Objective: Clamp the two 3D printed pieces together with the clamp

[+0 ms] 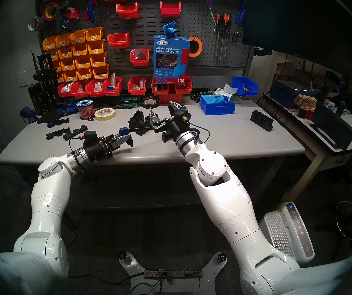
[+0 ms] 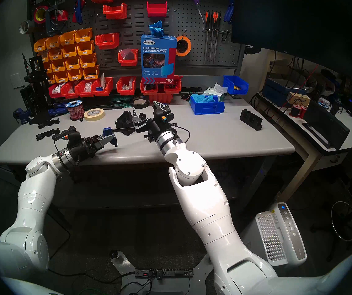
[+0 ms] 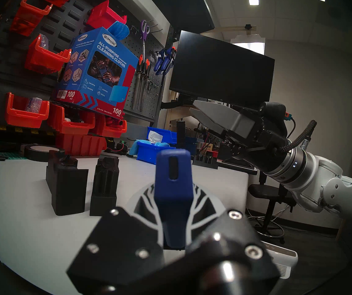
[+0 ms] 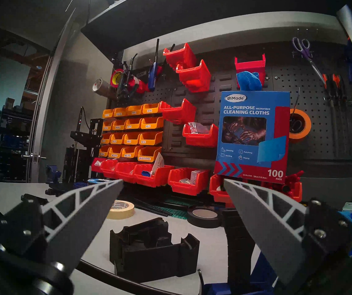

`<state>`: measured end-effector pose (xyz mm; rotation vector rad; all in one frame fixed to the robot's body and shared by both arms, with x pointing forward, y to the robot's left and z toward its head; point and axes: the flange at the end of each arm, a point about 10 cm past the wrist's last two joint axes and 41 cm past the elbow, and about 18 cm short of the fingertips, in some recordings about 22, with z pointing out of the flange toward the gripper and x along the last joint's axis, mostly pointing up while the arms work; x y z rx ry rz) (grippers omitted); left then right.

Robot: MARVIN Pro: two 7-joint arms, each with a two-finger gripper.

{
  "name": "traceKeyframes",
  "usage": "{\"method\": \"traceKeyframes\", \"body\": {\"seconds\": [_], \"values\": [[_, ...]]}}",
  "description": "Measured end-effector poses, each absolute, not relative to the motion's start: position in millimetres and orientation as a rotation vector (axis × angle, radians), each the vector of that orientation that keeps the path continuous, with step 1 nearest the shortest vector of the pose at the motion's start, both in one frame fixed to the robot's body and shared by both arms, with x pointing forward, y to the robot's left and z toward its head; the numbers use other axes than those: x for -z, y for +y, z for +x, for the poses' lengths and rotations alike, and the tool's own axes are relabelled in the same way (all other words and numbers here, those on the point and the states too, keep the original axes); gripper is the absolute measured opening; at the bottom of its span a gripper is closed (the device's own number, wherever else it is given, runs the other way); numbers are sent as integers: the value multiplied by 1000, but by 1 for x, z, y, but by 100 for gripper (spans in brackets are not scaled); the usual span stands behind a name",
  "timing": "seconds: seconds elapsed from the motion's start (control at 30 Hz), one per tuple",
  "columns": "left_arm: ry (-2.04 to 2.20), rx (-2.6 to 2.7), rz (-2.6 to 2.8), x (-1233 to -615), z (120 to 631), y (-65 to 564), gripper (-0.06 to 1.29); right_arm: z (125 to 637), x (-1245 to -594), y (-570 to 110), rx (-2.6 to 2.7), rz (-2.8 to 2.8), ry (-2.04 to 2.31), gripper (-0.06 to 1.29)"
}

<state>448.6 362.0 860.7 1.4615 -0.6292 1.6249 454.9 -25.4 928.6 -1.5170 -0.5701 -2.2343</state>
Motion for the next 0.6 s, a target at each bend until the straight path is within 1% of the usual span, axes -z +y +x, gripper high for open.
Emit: {"method": "traceKeyframes", "body": {"seconds": [0.27, 0.6], "values": [[-629, -1625, 1461, -861, 449, 362, 10, 458, -924, -26, 2283, -1534, -599, 124], [-629, -1625, 1462, -861, 449, 362, 10, 471, -924, -49, 2360, -1571, -601, 124]]}}
